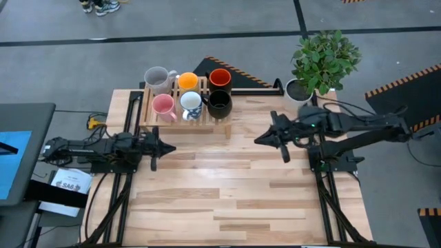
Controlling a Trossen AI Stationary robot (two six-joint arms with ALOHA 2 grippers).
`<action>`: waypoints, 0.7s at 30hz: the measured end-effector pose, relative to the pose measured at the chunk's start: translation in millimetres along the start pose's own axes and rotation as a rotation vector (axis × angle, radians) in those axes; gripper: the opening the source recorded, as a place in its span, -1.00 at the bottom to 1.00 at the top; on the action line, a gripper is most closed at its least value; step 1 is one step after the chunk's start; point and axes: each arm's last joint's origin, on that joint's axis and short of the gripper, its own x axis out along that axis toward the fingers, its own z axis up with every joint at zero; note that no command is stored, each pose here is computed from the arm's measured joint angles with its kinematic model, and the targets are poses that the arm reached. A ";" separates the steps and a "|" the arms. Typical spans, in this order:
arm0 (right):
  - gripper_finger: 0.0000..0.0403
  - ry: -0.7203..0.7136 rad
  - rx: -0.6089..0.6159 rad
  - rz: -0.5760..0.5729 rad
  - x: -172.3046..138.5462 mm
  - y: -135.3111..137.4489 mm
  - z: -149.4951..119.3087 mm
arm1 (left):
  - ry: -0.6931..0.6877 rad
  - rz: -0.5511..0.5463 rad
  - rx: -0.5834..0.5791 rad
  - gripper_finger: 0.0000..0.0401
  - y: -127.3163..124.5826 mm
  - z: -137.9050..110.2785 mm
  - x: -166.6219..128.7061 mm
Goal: Place coffee mugs
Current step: Return to Home Position
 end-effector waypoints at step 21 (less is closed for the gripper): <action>-0.90 -0.267 0.020 -0.042 -38.1 -18.2 -114.9 | 0.054 -0.001 0.003 -1.00 0.0 -2.3 0.9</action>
